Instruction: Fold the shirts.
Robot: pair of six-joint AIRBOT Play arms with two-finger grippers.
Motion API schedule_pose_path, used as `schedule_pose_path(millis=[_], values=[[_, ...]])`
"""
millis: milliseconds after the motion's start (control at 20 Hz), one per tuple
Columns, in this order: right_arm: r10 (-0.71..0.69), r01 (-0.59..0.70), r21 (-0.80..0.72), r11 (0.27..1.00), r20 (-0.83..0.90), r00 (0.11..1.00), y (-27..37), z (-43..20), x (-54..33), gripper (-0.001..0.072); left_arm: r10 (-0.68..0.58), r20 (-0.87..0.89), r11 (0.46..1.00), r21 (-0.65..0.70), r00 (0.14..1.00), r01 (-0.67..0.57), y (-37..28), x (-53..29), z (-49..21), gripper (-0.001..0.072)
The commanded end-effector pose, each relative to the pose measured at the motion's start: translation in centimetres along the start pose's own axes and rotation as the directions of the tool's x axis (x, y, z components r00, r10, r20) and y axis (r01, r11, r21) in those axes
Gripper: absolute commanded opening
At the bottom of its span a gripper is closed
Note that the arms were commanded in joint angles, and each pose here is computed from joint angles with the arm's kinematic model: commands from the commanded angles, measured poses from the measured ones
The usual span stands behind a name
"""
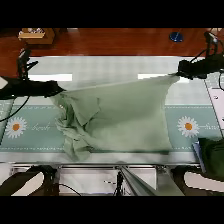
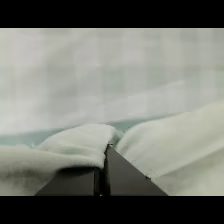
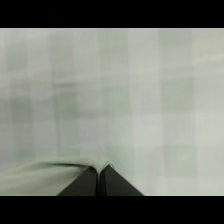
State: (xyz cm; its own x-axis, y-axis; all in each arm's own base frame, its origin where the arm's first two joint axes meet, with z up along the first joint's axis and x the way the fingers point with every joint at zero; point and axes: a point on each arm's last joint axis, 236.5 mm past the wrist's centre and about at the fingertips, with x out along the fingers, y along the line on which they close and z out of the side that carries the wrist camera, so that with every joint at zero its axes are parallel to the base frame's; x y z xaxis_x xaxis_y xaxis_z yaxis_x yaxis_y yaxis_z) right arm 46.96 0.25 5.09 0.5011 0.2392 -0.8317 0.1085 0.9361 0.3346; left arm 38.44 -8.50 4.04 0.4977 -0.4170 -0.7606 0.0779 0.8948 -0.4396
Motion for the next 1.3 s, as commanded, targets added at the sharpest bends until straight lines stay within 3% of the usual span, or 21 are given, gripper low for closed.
schedule_pose_path(millis=[0, 400, 700, 750, 800, 850, 900, 950, 1100, 1250], values=[[0.005, -0.011, 0.051, 0.999, 0.106, 0.994, -1.0, 2.9, 3.5, 0.0024, 0.071, 0.106, 0.997, -0.023, 0.992, -0.069, 3.0, 4.4, 2.9, 0.0029], [-0.026, 0.007, 0.061, 0.998, 0.317, 0.948, -2.1, 7.9, 3.3, 0.0024, 0.116, 0.478, 0.993, -0.03, 0.87, -0.116, 2.0, 3.9, 11.3, 0.0029], [-0.027, 0.01, 0.065, 0.998, 0.27, 0.963, -2.3, 6.8, 4.4, 0.0034, 0.114, 0.394, 0.993, -0.013, 0.912, -0.118, 1.7, 8.5, 8.8, 0.004], [-0.025, 0.009, 0.064, 0.998, 0.253, 0.967, -2.3, 6.4, 4.5, 0.0118, 0.114, 0.379, 0.993, -0.014, 0.918, -0.118, 1.8, 8.9, 8.4, 0.0114], [-0.023, 0.008, 0.065, 0.998, 0.239, 0.971, -2.3, 6.1, 4.6, 0.0279, 0.114, 0.375, 0.993, -0.014, 0.92, -0.118, 1.8, 9.0, 8.3, 0.0277], [-0.02, 0.006, 0.064, 0.998, 0.223, 0.975, -2.2, 5.7, 4.6, 0.0429, 0.115, 0.381, 0.993, -0.016, 0.917, -0.118, 1.9, 8.7, 8.5, 0.0393], [-0.02, 0.007, 0.061, 0.998, 0.21, 0.977, -2.2, 5.4, 4.2, 0.0521, 0.117, 0.396, 0.993, -0.019, 0.911, -0.119, 2.0, 8.0, 9.0, 0.0416], [-0.024, 0.014, 0.046, 0.999, 0.205, 0.978, -2.4, 5.4, 3.2, 0.0561, 0.119, 0.404, 0.992, -0.017, 0.907, -0.123, 2.3, 6.7, 9.5, 0.0416], [-0.149, 0.154, -0.023, 0.988, 0.154, 0.977, -5.8, 4.4, -2.2, 0.056, 0.178, 0.347, 0.979, 0.032, 0.921, -0.202, 5.6, 1.5, 9.6, 0.0416], [-0.4, 0.392, -0.093, 0.915, -0.095, 0.912, -13.1, -1.9, -6.9, 0.0521, 0.222, 0.062, 0.974, -0.064, 0.973, -0.218, 10.6, -1.7, 3.0, 0.0416]])
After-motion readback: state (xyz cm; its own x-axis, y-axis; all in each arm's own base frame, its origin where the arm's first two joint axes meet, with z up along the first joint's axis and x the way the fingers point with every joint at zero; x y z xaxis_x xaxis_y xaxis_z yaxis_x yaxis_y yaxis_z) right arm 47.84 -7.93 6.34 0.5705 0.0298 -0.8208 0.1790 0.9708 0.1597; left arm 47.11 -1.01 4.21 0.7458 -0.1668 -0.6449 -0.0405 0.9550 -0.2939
